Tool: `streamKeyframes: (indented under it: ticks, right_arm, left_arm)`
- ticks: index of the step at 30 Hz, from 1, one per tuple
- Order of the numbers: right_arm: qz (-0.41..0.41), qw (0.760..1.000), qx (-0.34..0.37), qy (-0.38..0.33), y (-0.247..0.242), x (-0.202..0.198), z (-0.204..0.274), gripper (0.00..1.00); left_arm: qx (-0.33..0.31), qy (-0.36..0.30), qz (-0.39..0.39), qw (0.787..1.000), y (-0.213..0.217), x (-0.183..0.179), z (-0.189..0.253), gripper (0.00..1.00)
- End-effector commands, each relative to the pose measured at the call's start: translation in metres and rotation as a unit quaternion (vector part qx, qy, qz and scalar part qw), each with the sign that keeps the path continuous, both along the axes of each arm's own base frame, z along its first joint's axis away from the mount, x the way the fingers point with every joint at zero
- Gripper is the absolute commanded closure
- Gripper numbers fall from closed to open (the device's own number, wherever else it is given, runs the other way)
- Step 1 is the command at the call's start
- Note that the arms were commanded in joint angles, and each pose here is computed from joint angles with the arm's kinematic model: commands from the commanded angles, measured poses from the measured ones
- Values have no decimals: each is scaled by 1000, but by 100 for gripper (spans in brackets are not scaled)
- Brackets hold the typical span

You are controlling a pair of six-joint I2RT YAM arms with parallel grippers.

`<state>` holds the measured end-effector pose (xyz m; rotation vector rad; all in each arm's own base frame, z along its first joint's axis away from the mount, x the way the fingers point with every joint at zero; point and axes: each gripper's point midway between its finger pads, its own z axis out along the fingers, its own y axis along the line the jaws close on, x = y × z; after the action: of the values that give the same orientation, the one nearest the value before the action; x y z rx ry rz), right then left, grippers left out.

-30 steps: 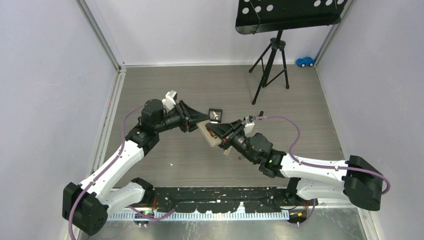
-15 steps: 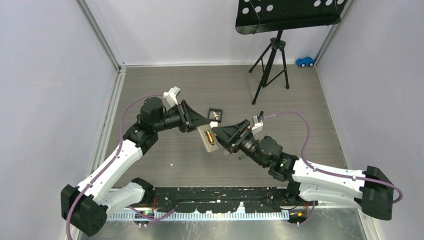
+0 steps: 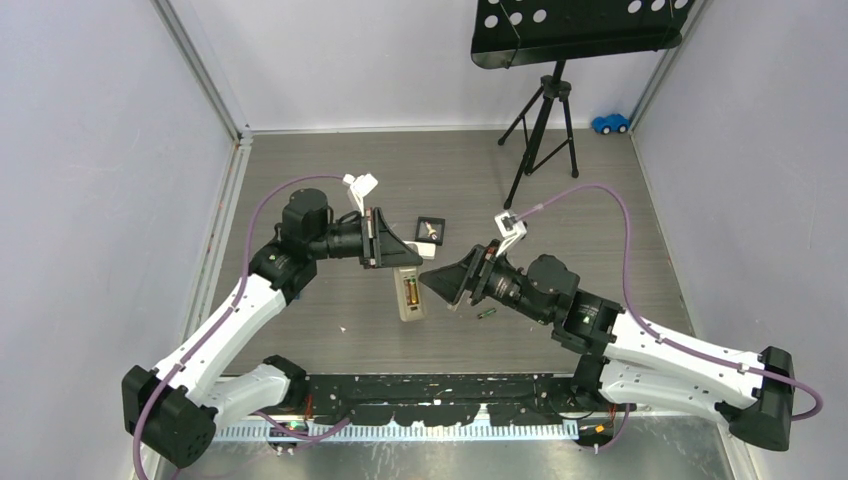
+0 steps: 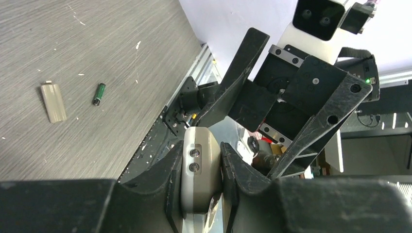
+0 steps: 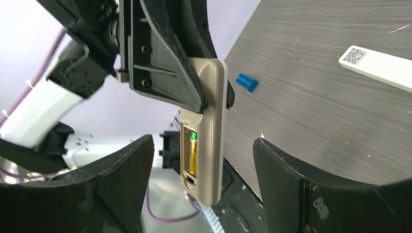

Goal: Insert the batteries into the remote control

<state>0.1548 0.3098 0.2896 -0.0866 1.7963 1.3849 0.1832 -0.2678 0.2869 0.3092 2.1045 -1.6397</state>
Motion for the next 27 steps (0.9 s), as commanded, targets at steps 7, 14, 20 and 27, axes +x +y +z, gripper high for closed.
streamKeyframes:
  ticks: [7, 14, 20, 27]
  right_arm:
    - [78, 986, -142, -46, 17, -7, -23, 25]
    - [67, 986, -144, -47, 21, -1, -24, 37]
    - [57, 979, -189, -49, 15, 5, -39, 51]
    - [56, 972, -222, -52, 9, 6, -43, 53]
  left_arm:
    - [-21, -52, -31, 998, -1, -5, 26, 100]
    - [-18, -46, -32, 998, -1, -5, 23, 100]
    - [-15, -40, -32, 999, -1, -5, 23, 100]
    - [0, -42, -22, 999, 1, -1, 18, 100]
